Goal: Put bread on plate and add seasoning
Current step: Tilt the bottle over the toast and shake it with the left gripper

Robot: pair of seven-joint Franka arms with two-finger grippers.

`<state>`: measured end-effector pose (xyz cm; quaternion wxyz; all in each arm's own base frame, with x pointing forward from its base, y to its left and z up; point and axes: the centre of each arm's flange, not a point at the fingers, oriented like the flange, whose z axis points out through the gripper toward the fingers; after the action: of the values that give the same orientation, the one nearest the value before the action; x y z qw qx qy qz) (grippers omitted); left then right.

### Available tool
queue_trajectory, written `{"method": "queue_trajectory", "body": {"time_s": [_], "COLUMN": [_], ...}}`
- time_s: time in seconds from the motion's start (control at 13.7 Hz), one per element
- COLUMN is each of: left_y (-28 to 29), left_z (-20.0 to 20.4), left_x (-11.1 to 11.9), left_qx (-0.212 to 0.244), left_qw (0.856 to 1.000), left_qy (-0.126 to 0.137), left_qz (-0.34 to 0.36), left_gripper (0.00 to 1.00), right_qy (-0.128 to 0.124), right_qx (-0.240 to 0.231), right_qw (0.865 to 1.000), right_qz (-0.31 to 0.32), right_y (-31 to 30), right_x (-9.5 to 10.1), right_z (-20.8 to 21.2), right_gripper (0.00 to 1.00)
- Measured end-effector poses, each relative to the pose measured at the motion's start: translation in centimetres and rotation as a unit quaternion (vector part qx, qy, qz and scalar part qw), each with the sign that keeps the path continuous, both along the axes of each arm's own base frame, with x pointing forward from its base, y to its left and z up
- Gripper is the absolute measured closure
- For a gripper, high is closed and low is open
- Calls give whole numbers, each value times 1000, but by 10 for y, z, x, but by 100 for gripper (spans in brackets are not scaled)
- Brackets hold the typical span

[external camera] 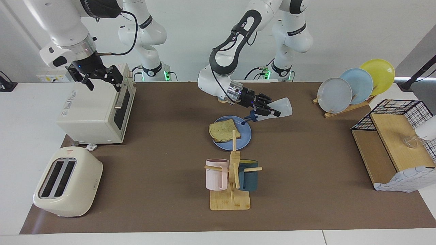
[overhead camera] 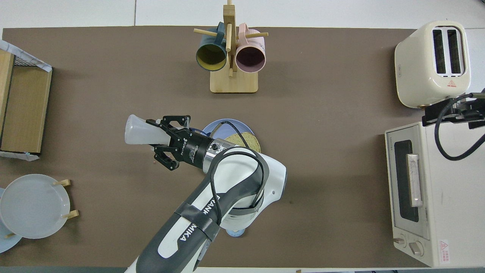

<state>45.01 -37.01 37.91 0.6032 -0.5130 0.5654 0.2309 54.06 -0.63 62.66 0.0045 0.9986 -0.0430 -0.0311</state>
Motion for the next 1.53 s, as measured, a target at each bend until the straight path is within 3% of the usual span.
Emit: {"method": "queue_trajectory", "body": {"time_s": [0.22, 0.37, 0.73, 1.1, 1.32, 1.53], "left_y": [1, -8, -65, -111, -106, -79], "left_z": [2, 3, -27, -27, -27, -30], "left_x": [1, -10, -81, -143, -135, -87], "left_qx": [7, 15, 57, 55, 56, 51], "left_qw": [1000, 1000, 998, 997, 997, 999], "left_qy": [-5, -7, 2, 8, 6, 5], "left_qz": [0, -4, -30, -52, -43, -15], "left_gripper": [52, 52, 52, 52, 52, 52], "right_qy": [0, 0, 0, 0, 0, 0], "right_qx": [0, 0, 0, 0, 0, 0], "right_qw": [1000, 1000, 1000, 1000, 1000, 1000], "right_qz": [0, 0, 0, 0, 0, 1], "right_y": [0, 0, 0, 0, 0, 1], "right_x": [0, 0, 0, 0, 0, 0], "right_z": [0, 0, 0, 0, 0, 0], "right_gripper": [0, 0, 0, 0, 0, 0]}}
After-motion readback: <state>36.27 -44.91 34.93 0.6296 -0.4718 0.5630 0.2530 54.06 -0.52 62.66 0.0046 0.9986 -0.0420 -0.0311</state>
